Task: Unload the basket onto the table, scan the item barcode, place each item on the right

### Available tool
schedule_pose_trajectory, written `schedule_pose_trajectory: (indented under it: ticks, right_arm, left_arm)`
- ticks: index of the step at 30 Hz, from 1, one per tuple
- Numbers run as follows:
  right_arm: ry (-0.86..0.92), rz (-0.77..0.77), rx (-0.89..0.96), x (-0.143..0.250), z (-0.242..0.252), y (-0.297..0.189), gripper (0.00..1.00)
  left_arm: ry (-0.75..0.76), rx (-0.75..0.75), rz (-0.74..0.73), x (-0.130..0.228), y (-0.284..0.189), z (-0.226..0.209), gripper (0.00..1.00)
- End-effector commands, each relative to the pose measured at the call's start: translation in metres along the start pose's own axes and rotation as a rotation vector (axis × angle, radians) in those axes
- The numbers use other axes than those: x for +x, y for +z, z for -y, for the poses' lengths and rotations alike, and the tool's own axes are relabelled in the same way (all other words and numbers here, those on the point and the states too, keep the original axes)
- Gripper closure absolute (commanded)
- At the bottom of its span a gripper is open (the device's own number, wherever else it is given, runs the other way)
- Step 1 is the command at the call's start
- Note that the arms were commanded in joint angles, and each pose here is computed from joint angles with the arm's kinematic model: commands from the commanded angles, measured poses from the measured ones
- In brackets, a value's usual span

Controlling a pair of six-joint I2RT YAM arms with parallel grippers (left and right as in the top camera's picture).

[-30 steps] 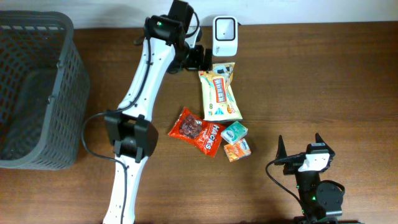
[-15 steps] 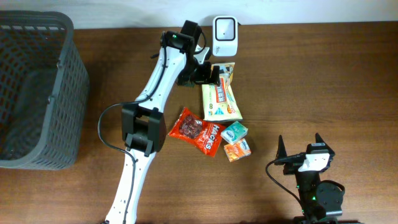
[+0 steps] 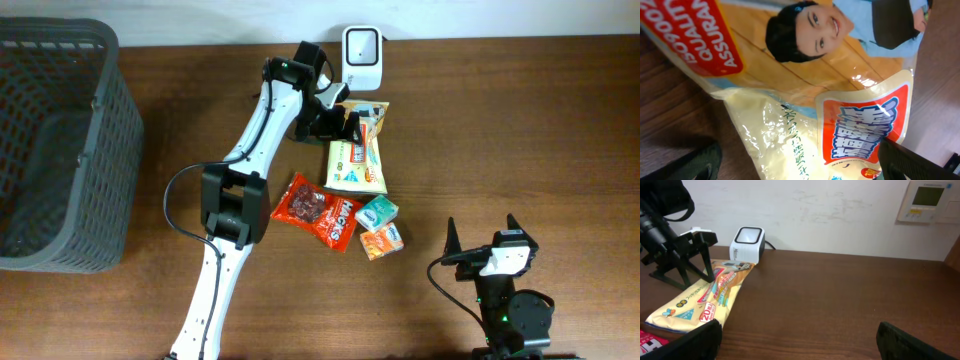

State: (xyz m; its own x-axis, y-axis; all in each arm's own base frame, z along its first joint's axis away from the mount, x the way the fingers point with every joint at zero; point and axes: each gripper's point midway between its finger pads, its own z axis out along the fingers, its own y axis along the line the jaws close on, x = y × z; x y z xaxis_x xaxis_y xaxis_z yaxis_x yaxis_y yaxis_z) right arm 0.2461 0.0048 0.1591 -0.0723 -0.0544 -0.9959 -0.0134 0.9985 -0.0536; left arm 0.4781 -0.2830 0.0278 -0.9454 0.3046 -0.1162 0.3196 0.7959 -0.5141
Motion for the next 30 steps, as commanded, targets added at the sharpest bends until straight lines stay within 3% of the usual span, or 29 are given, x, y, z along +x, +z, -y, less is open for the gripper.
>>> schedule_pose_trajectory:
  ticks: [1,4,9,10,11,14,22,30]
  right_arm:
    - [0.007,-0.007,0.009,0.004,0.002,0.000,0.01]
    - [0.007,-0.007,0.009,0.004,0.002,0.000,0.02]
    - [0.007,-0.007,0.009,0.004,0.002,0.000,0.02]
    - [0.007,-0.007,0.009,0.004,0.002,0.000,0.02]
    - [0.007,-0.007,0.009,0.004,0.002,0.000,0.02]
    - [0.007,-0.007,0.009,0.004,0.002,0.000,0.02]
    - [0.007,-0.007,0.009,0.004,0.002,0.000,0.02]
    - [0.007,-0.007,0.009,0.004,0.002,0.000,0.02]
  left_arm:
    - [0.006,0.005,-0.046,0.008,0.024,-0.008,0.30]
    - [0.008,0.005,-0.050,0.010,0.025,-0.007,0.46]
    - [0.019,0.005,-0.060,0.012,0.031,-0.001,0.47]
    - [0.020,-0.002,-0.061,0.012,0.032,-0.001,0.51]
    - [0.020,-0.009,-0.064,0.013,0.033,-0.003,0.57]
    - [0.016,-0.030,-0.073,0.015,0.034,-0.006,0.99]
    - [0.006,-0.071,-0.067,0.015,0.007,-0.005,1.00]
    - [0.040,-0.393,0.064,0.009,-0.097,-0.007,1.00]
